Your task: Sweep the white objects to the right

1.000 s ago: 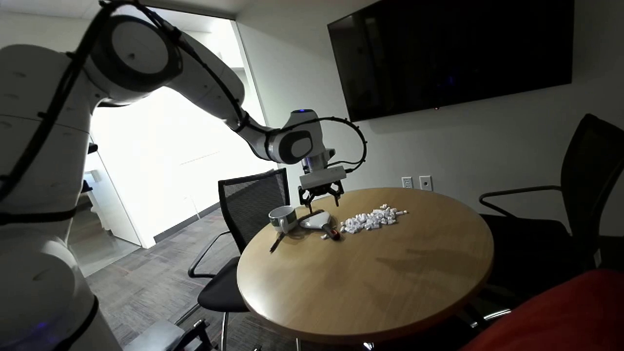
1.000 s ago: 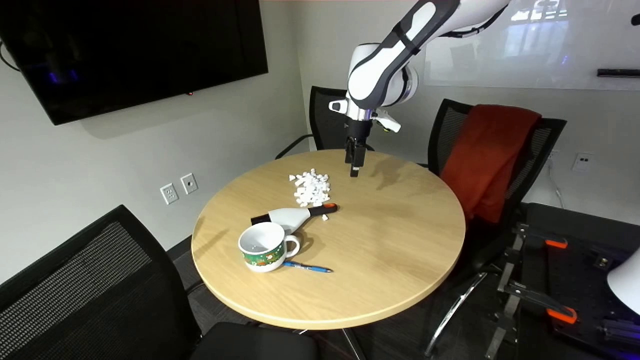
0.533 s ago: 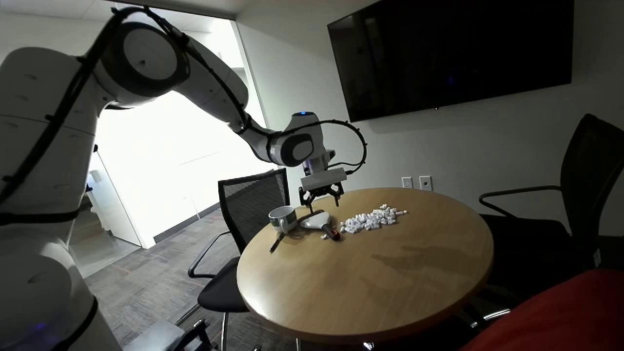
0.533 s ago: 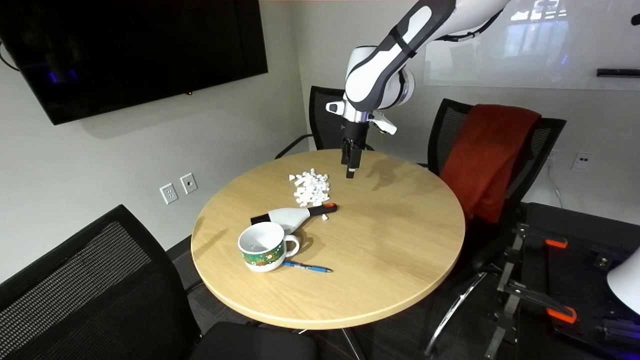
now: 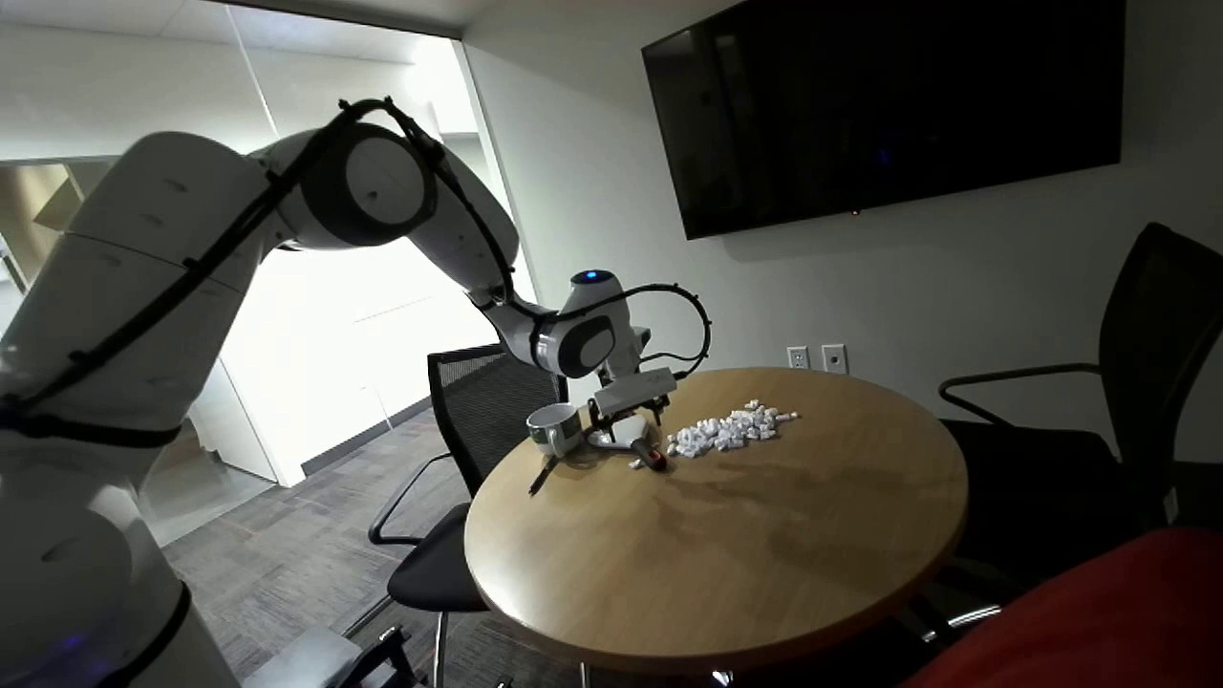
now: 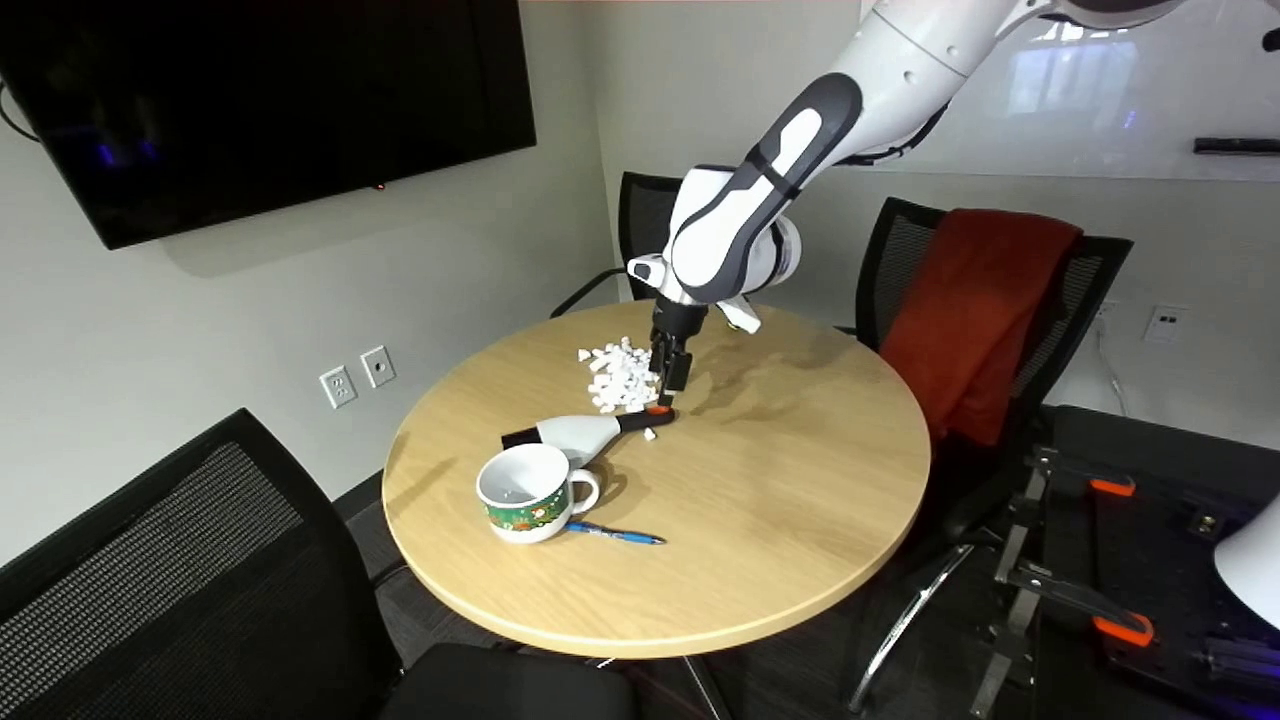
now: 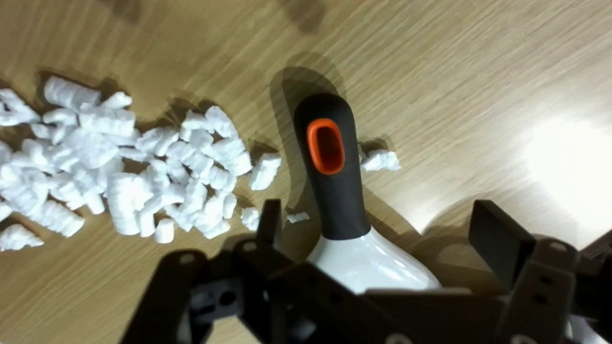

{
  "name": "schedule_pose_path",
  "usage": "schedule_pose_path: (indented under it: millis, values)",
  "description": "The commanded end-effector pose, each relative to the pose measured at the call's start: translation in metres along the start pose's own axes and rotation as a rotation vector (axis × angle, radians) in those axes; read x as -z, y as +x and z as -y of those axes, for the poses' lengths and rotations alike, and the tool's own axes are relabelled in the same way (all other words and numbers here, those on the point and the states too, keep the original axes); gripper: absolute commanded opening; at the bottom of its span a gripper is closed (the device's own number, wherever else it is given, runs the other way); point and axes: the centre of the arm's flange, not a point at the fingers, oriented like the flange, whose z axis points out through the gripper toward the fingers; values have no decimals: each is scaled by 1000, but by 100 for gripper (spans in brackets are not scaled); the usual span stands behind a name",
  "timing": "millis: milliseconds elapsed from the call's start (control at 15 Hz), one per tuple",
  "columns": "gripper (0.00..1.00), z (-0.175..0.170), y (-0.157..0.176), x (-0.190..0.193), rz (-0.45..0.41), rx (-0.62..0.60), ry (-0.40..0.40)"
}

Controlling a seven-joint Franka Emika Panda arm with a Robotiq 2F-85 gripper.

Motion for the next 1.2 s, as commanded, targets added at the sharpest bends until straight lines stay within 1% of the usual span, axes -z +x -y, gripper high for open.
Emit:
schedule_pose_path:
  millis: [0, 333, 667, 1133]
  values:
    - [100, -16, 11, -27, -35, 29, -29]
    - [100, -28, 15, -43, -55, 37, -13]
    - [100, -32, 25, -56, -79, 33, 9]
    - [100, -32, 29, -73, -70, 32, 28]
